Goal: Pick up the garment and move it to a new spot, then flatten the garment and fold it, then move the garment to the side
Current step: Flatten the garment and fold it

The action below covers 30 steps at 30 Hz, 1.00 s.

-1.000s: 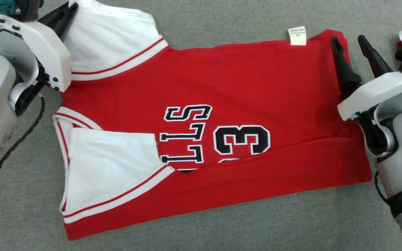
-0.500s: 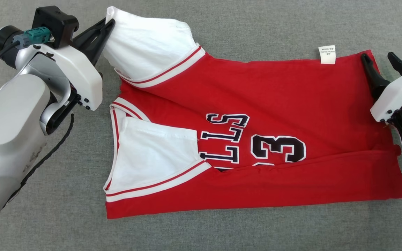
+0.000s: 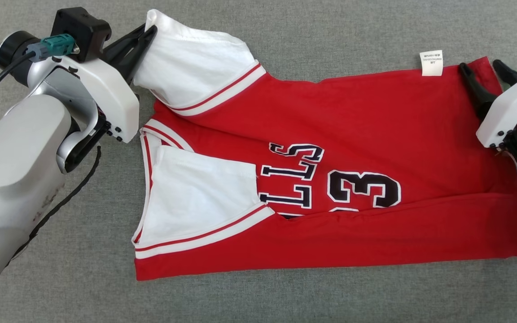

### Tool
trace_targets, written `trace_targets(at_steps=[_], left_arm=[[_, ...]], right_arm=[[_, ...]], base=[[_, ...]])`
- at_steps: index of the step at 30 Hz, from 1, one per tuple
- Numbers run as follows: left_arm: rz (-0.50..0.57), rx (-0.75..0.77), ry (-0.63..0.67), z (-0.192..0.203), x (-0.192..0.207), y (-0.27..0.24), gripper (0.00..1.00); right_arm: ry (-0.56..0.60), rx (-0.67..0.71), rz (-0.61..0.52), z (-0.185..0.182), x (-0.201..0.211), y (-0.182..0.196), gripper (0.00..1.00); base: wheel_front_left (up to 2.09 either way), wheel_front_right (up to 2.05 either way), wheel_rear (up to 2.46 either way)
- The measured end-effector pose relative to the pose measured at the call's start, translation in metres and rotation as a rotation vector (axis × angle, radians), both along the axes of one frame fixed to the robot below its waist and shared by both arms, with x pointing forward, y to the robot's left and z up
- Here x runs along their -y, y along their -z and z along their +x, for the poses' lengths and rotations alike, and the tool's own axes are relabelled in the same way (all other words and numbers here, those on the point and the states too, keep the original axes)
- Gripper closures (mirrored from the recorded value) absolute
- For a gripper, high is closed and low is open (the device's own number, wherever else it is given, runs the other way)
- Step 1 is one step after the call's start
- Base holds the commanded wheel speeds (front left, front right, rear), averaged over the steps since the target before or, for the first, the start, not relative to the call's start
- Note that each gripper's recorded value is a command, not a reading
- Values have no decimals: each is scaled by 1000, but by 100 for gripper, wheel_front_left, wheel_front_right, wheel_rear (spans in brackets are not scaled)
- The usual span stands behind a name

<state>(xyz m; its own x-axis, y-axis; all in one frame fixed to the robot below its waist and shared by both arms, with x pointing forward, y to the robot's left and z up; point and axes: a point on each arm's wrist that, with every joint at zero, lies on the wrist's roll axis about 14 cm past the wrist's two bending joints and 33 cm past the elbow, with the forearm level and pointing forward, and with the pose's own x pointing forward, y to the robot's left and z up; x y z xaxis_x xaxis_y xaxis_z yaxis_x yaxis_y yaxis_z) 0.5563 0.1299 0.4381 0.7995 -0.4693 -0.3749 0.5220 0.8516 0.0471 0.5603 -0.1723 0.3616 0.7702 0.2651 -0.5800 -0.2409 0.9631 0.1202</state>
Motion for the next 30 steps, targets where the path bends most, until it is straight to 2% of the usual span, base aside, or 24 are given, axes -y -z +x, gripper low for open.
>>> trace_targets(at_steps=[5, 6, 7, 16, 30], left_arm=[[4, -9, -3, 1, -2, 4, 100], [6, -16, -6, 1, -3, 6, 100], [8, -20, -12, 1, -4, 7, 100], [20, -21, -40, 6, -11, 11, 100], [-55, 132, -124, 39, -5, -16, 100]], right_arm=[[-10, -16, -3, 5, -1, 5, 0], [-12, -28, 2, 5, -2, 7, 67], [-18, -36, 1, 4, -3, 9, 100], [-25, -44, -4, 7, 3, 10, 100], [96, 130, -75, 46, 48, -18, 100]], base=[[0, 0, 0], [0, 0, 0], [0, 0, 0], [0, 0, 0], [0, 0, 0]])
